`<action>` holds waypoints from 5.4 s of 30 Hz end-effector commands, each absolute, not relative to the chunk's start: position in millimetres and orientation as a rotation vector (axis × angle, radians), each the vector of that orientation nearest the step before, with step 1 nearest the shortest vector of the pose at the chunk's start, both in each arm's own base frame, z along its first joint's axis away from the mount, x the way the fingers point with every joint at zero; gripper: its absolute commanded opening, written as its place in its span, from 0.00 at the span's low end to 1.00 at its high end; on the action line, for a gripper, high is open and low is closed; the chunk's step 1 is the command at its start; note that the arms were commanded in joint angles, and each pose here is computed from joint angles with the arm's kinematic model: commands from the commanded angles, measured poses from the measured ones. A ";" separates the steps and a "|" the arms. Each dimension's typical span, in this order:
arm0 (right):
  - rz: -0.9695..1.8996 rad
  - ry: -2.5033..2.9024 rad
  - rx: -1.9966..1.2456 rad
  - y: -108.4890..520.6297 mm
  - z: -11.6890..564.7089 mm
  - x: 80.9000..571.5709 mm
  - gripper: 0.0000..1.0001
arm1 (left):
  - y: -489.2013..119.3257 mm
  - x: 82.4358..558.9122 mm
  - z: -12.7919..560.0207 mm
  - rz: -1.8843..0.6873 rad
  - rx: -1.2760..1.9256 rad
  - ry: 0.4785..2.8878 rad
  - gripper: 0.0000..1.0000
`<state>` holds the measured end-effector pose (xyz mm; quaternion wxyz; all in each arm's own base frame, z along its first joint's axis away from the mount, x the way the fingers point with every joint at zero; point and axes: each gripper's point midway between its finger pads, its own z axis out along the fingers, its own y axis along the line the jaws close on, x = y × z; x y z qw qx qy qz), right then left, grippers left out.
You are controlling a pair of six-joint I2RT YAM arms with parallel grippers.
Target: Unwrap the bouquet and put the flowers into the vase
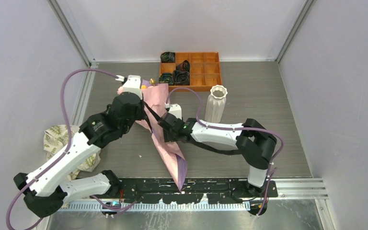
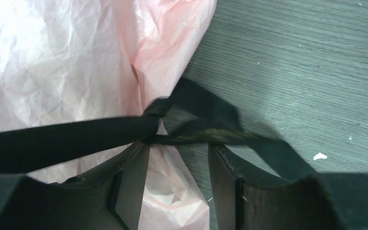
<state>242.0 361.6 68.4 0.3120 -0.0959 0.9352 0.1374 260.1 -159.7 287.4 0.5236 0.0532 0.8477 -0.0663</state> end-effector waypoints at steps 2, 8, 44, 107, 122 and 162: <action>0.280 2.424 -0.230 358.8 75.3 257.9 0.53 | -122.5 259.0 353.3 -0.109 -0.059 1.870 0.04; 0.193 2.430 -0.195 337.9 70.1 268.6 0.53 | -80.6 253.3 405.4 -0.001 -0.202 1.749 0.06; 0.360 2.120 -0.140 289.2 267.0 249.7 0.59 | 39.7 194.5 428.2 0.335 -0.535 1.539 0.65; 0.913 2.408 -0.628 506.3 148.3 195.7 0.01 | 47.0 168.0 378.8 0.084 -0.576 1.603 0.71; 0.944 2.613 -0.812 550.7 55.7 139.1 0.46 | 55.2 165.8 375.5 0.134 -0.596 1.586 0.71; 0.145 2.316 -0.704 432.3 137.5 271.2 0.38 | -12.1 209.4 335.4 0.082 -0.464 1.758 0.68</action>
